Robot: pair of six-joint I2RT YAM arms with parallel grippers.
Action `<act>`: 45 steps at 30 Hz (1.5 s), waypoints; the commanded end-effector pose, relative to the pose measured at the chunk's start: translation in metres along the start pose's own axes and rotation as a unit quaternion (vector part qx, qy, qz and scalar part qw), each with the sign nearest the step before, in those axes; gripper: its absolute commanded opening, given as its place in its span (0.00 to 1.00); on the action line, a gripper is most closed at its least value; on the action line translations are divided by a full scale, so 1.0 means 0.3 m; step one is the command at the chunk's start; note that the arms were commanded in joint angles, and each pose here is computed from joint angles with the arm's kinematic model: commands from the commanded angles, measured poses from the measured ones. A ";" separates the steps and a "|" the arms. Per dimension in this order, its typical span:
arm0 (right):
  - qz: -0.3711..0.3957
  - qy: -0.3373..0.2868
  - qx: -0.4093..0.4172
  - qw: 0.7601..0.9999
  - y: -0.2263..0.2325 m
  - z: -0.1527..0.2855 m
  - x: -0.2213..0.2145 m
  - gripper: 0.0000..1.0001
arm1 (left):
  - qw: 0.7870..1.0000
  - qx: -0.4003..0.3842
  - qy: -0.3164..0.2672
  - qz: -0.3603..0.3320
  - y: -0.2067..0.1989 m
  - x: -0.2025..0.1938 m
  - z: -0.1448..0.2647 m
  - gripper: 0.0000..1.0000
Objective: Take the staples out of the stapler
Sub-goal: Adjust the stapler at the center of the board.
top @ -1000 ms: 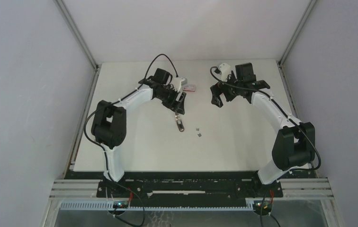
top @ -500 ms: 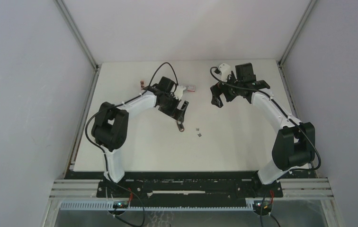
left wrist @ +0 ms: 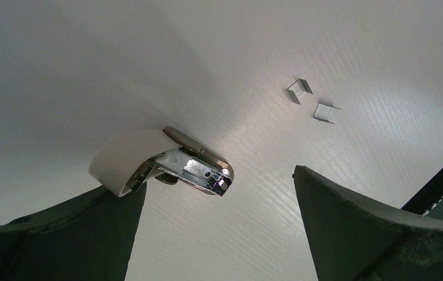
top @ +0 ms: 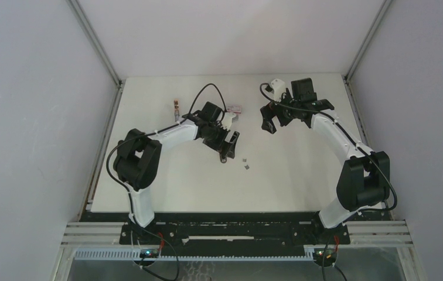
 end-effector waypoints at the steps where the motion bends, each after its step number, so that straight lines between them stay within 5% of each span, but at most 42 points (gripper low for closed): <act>1: 0.017 -0.025 -0.006 1.000 0.004 0.037 0.034 1.00 | 0.999 -0.026 -0.030 0.006 -0.031 0.040 0.019 1.00; 10: 0.019 -0.029 -0.007 0.999 0.005 0.048 0.039 1.00 | 0.999 -0.027 -0.023 -0.009 -0.059 0.042 -0.009 0.99; 26: 0.018 -0.033 0.000 0.999 0.008 0.058 0.039 1.00 | 0.999 0.009 -0.027 -0.030 -0.056 0.081 -0.052 0.81; 34: 0.017 -0.035 0.001 0.999 0.006 0.062 0.040 1.00 | 0.997 0.052 -0.024 -0.043 -0.053 0.067 -0.058 0.58; 45: 0.015 -0.033 0.001 0.999 0.003 0.060 0.036 1.00 | 0.994 0.091 -0.033 -0.059 -0.054 0.068 -0.047 0.42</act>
Point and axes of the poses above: each gripper's point midway between its finger pads, its own z axis back along the fingers, its own y axis along the line the jaws close on, x = y × z, the point moved 8 cm from there along z, back along the fingers, and after that the axes turned 1 degree about z, right-handed, at the moved point
